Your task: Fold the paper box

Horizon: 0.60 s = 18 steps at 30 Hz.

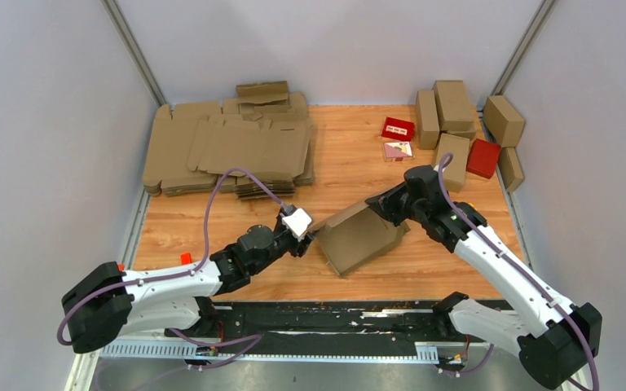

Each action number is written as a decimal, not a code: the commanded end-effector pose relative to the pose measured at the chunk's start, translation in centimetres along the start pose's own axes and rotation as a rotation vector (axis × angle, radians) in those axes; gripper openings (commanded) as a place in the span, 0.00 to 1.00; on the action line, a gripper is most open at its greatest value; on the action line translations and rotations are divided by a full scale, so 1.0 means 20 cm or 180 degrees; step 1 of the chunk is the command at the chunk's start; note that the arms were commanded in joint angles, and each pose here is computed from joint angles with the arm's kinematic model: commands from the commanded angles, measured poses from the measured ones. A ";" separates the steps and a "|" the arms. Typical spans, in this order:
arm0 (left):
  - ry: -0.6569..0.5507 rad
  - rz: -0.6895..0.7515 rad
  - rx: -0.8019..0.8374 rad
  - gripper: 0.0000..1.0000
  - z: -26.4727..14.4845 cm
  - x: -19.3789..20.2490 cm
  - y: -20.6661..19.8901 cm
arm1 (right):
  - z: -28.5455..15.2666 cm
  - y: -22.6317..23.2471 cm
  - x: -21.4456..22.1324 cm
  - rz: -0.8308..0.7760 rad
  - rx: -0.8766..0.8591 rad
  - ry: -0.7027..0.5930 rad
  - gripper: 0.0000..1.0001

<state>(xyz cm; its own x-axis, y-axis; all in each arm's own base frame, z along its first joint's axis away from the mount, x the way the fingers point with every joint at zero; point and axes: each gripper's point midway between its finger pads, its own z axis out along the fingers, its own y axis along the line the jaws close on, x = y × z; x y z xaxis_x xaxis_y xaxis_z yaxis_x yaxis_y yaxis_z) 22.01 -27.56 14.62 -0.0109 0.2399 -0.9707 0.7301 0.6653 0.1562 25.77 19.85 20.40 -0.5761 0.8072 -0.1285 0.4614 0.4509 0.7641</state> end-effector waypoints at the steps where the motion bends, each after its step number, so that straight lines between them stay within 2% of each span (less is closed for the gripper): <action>1: -0.0239 -0.0185 -0.0232 0.68 0.00 -0.10 0.07 | 0.00 0.00 0.04 -0.0013 -0.0037 0.0128 0.00; 7: -0.0249 -0.0152 -0.0193 0.79 0.01 -0.10 0.05 | 0.00 0.01 0.05 0.0019 -0.0047 0.0191 0.00; 12: -0.0346 -0.0015 -0.0043 0.73 0.06 -0.15 0.01 | 0.00 0.04 0.07 0.0030 -0.0074 0.0267 0.00; 14: -0.0346 0.0008 0.0068 0.64 0.10 -0.17 -0.02 | 0.00 0.04 0.08 0.0017 -0.0065 0.0301 0.00; 15: -0.0344 0.0016 0.0105 0.56 0.11 -0.19 -0.03 | 0.00 0.04 0.08 -0.0001 -0.0059 0.0303 0.02; 16: -0.0309 0.0019 0.0136 0.43 0.12 -0.18 -0.04 | 0.00 0.04 0.08 -0.0043 -0.0062 0.0306 0.06; 18: -0.0261 0.0010 0.0123 0.18 0.13 -0.18 -0.04 | 0.00 0.03 0.06 -0.0196 -0.0032 0.0228 0.23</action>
<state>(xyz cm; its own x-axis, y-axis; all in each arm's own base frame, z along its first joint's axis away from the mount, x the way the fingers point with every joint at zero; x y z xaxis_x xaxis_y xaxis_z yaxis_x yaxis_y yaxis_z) 22.47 -29.12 13.94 -0.0161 0.2484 -0.9685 0.7483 0.6455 0.1531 25.34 20.58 19.38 -0.6123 0.7849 -0.0952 0.4775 0.4631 0.7467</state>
